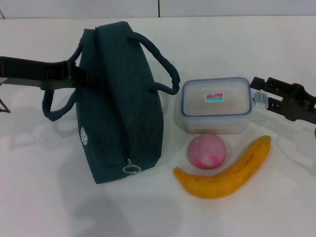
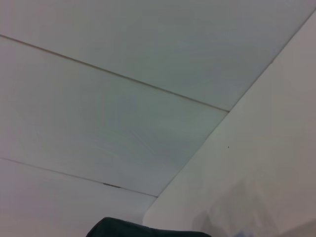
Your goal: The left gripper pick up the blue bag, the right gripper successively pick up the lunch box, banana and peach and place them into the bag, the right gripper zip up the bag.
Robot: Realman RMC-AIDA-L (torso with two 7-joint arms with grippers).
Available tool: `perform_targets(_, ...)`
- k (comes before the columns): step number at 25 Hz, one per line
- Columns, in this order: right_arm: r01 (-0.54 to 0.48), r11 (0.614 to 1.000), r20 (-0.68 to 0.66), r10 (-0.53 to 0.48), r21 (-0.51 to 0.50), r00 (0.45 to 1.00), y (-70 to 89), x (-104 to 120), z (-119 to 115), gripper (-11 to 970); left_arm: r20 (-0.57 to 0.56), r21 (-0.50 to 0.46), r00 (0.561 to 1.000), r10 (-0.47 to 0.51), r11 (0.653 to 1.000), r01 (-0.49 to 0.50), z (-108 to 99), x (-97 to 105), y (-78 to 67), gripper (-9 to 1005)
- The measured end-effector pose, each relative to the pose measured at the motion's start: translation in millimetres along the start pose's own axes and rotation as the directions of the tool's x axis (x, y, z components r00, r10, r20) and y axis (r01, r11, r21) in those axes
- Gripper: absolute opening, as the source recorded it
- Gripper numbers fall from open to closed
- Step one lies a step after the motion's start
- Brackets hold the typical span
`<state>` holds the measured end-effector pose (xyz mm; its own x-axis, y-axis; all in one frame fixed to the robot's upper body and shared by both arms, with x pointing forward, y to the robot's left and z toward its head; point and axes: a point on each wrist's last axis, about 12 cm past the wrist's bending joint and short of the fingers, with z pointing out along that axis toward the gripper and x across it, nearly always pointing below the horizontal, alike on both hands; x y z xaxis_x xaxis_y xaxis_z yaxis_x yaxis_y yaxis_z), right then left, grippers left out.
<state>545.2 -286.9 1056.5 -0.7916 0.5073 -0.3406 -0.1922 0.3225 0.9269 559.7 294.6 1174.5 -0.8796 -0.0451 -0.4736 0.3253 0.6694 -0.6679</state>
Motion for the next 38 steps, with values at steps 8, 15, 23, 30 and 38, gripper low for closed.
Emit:
perform_targets(8,-0.031,1.000,0.016,0.031,0.001,0.999,-2.0,9.4,10.1,611,-0.007,0.008,1.000,0.018,1.000,-0.018,2.6,-0.7,-0.5,30)
perform_targets(15,-0.075,0.997,0.046,0.074,0.015,0.996,-6.8,13.6,13.1,477,-0.023,0.023,1.000,0.011,1.000,-0.010,7.1,1.3,5.2,29)
perform_targets(23,-0.069,0.998,0.041,0.070,-0.012,0.997,-2.7,12.6,14.9,197,-0.025,0.025,1.000,0.014,1.000,-0.014,7.9,1.6,6.0,30)
perform_targets(30,-0.069,0.997,0.046,0.071,-0.031,0.996,-0.2,11.3,15.5,91,-0.021,0.023,1.000,0.022,1.000,-0.021,7.7,1.3,6.6,30)
perform_targets(38,-0.103,0.992,0.127,0.112,-0.069,0.986,-3.0,11.6,1.2,94,-0.004,0.040,1.000,0.031,0.999,-0.031,6.2,2.1,6.6,29)
